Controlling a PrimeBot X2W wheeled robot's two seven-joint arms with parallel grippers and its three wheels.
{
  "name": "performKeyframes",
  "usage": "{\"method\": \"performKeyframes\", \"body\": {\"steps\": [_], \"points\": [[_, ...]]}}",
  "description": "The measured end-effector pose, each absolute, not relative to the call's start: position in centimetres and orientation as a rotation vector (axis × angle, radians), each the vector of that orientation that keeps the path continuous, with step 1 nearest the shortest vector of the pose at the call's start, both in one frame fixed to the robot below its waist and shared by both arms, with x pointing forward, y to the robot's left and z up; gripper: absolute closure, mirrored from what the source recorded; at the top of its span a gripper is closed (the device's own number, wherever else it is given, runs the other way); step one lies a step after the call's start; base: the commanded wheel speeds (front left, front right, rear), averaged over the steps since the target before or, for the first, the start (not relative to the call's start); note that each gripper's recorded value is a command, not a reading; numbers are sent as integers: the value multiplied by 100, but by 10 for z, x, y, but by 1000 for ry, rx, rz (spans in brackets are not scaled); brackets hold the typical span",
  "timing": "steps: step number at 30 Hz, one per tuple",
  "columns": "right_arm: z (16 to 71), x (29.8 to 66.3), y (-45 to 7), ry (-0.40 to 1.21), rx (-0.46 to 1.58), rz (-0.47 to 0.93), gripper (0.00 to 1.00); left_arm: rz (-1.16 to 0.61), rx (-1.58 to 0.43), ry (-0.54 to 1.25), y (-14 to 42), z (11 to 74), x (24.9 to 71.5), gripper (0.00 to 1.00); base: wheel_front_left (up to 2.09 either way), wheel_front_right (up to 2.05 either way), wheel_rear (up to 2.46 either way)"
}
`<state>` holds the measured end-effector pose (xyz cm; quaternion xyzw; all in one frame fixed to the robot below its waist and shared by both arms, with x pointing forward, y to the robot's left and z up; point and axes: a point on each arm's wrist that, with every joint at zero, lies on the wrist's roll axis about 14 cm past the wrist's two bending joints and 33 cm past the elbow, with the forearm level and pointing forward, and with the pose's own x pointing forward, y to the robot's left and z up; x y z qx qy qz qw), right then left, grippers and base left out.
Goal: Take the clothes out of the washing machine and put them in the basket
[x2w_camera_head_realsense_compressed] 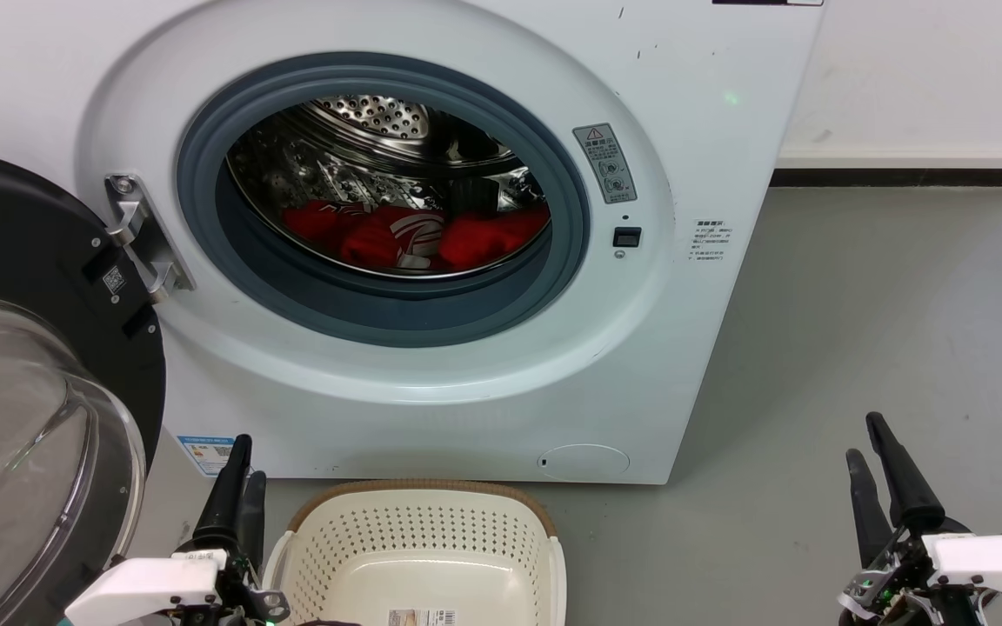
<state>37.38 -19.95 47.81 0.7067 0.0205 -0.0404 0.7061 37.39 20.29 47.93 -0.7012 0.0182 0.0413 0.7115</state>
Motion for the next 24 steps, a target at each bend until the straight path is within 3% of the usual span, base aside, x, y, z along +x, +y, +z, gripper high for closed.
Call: {"method": "performKeyframes", "body": {"steps": [12, 24], "points": [[472, 370, -209, 29, 1452, -142, 0, 164, -1491, -30, 226, 480, 371, 0, 0, 0, 0], [493, 374, -223, -40, 1159, -132, 0, 222, -1282, -105, 254, 491, 368, 0, 0, 0, 0]]}}
